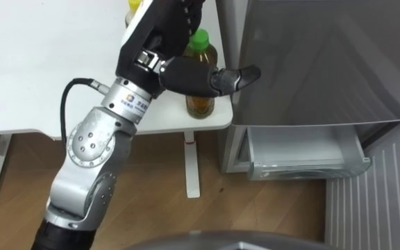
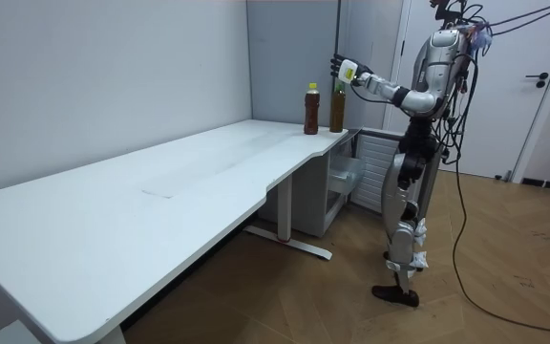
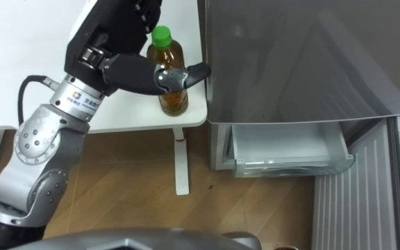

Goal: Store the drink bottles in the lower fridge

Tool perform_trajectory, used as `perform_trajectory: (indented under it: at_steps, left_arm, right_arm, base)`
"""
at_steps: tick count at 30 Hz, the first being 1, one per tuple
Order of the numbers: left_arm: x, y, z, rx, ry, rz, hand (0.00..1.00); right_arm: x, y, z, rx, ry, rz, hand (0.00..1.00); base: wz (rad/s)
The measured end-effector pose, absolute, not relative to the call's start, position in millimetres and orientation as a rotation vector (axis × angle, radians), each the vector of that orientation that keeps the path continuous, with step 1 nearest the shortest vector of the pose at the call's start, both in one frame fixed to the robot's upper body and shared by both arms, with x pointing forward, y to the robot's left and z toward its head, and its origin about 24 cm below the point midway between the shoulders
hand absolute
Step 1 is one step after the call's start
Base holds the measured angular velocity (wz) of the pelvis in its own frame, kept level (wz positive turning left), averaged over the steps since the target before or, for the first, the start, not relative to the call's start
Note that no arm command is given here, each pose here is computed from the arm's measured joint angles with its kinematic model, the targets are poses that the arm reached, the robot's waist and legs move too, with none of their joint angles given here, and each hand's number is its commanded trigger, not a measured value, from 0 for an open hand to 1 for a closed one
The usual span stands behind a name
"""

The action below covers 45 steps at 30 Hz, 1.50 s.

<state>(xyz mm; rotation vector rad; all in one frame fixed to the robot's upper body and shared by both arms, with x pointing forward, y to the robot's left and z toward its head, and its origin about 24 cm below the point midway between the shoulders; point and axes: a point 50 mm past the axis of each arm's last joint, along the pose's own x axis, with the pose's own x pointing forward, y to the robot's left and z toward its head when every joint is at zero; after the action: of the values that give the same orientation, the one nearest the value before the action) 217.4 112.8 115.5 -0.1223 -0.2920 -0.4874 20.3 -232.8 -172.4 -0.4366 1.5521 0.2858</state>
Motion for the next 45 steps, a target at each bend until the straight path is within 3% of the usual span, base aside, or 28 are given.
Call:
perform_trajectory:
  at_steps: [29,45]
  left_arm:
    - [218,113,114,-0.121,-0.287,-0.488,0.0]
    - [226,126,97,-0.07,-0.217,-0.402,0.0]
  right_arm:
    - [15,-234,-173,-0.436,1.575,0.278,0.0]
    - [15,-234,-172,-0.448,1.573,0.265,0.0]
  base:
    - [0.0]
    - [0.0]
